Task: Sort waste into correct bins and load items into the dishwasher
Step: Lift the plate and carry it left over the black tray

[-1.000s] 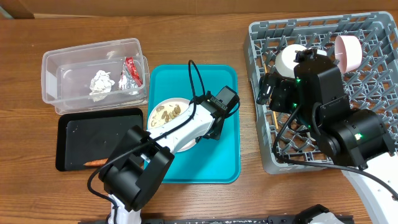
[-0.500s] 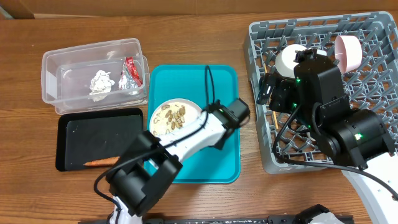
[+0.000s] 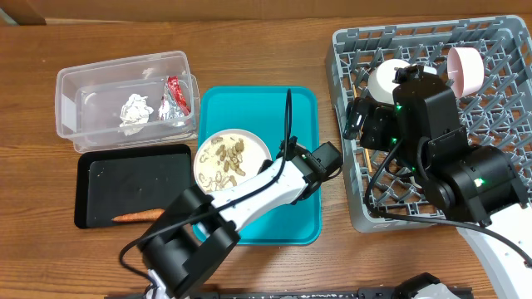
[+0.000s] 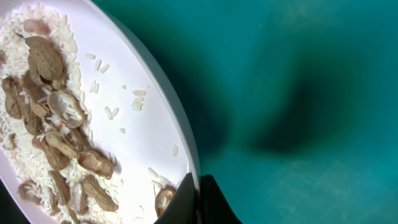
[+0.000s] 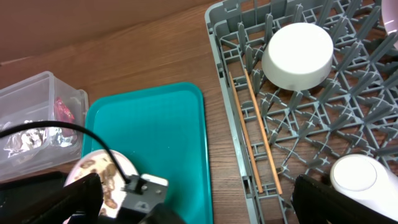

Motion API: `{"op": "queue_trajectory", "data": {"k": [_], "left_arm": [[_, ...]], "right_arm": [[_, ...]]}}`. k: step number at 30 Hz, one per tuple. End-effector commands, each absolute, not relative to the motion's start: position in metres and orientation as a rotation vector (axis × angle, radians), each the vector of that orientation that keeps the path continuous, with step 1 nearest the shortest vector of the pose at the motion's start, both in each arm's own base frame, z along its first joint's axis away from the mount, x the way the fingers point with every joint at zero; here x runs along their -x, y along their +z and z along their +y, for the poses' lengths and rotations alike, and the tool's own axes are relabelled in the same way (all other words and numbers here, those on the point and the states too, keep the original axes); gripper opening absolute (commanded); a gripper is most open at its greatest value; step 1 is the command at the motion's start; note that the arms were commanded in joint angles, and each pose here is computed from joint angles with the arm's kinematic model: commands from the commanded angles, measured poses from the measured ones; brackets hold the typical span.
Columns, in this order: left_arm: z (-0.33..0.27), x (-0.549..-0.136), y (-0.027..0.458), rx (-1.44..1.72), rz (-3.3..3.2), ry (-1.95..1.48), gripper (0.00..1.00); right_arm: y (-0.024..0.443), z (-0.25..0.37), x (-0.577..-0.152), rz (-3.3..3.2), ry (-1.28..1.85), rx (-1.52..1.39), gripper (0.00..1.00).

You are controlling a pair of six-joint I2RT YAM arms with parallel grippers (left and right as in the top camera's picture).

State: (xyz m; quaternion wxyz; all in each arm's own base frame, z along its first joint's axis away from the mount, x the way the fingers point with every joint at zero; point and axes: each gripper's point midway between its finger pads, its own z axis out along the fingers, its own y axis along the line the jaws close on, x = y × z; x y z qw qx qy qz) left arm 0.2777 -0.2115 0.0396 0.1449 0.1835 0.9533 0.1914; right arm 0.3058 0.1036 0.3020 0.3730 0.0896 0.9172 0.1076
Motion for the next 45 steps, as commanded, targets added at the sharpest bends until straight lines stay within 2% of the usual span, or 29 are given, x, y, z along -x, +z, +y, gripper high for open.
{"op": "queue_trajectory", "data": {"k": [1, 15, 31, 45], "left_arm": [[-0.203, -0.289, 0.071, -0.46, 2.641, 0.58, 0.04], [-0.169, -0.287, 0.125, -0.264, 2.599, 0.559, 0.04], [-0.096, -0.315, 0.118, 0.019, 2.721, 0.586, 0.04], [-0.073, -0.337, 0.104, 0.252, 2.814, 0.299, 0.04]], "right_arm": [[0.306, 0.102, -0.307, 2.335, 0.272, -0.239, 1.0], [0.306, 0.102, -0.307, 2.335, 0.272, -0.239, 1.0], [0.306, 0.102, -0.307, 2.335, 0.272, -0.239, 1.0], [0.306, 0.102, -0.307, 2.335, 0.272, -0.239, 1.0]]}}
